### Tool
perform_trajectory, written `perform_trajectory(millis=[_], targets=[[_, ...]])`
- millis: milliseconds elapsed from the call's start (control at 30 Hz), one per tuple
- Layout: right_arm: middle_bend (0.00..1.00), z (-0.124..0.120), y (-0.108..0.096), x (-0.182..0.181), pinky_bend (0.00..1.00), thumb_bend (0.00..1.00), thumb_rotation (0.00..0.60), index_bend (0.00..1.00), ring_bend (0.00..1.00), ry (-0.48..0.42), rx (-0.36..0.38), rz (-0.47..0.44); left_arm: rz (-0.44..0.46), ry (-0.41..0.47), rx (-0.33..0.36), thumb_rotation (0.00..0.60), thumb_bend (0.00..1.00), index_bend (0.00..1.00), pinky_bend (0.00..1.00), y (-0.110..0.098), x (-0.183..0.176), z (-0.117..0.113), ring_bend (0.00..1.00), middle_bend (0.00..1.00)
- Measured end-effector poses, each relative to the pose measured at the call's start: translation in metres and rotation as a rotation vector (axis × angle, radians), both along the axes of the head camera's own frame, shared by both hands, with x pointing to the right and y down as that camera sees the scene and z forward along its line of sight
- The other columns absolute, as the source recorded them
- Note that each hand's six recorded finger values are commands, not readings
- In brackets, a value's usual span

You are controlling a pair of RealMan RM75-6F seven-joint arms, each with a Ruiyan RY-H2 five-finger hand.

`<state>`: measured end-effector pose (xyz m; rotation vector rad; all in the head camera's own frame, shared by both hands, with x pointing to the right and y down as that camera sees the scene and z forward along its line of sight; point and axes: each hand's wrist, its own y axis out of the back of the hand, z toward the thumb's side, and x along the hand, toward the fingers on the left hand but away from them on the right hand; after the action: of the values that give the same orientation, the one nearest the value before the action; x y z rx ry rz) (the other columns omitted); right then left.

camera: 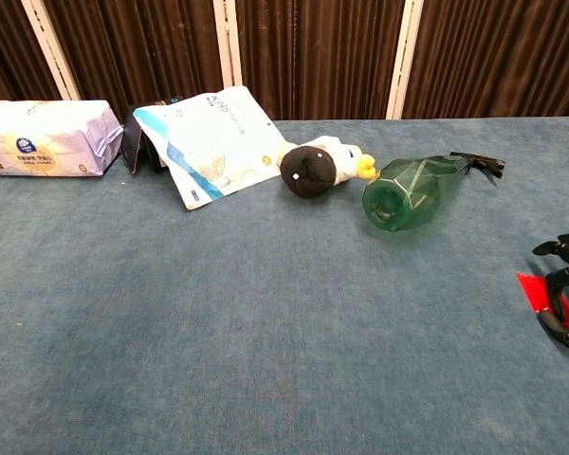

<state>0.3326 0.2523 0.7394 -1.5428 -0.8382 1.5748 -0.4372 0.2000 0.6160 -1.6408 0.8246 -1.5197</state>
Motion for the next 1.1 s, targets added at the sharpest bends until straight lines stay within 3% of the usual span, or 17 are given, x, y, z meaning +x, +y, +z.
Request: perform_trajectory(millis=[500, 1100], targets=[[0.15, -0.004, -0.009, -0.002, 0.00, 0.57, 0.600, 0.69, 0.00, -0.009, 0.012, 0.000, 0.000, 0.000, 0.004, 0.584, 0.07, 0.00, 0.00, -0.001, 0.000, 0.000, 0.00, 0.00], [0.16, -0.014, -0.049, 0.019, 0.00, 0.59, 0.600, 0.70, 0.00, 0.041, 0.067, -0.008, 0.002, -0.019, 0.002, 0.583, 0.07, 0.00, 0.00, -0.001, 0.002, 0.005, 0.00, 0.00]])
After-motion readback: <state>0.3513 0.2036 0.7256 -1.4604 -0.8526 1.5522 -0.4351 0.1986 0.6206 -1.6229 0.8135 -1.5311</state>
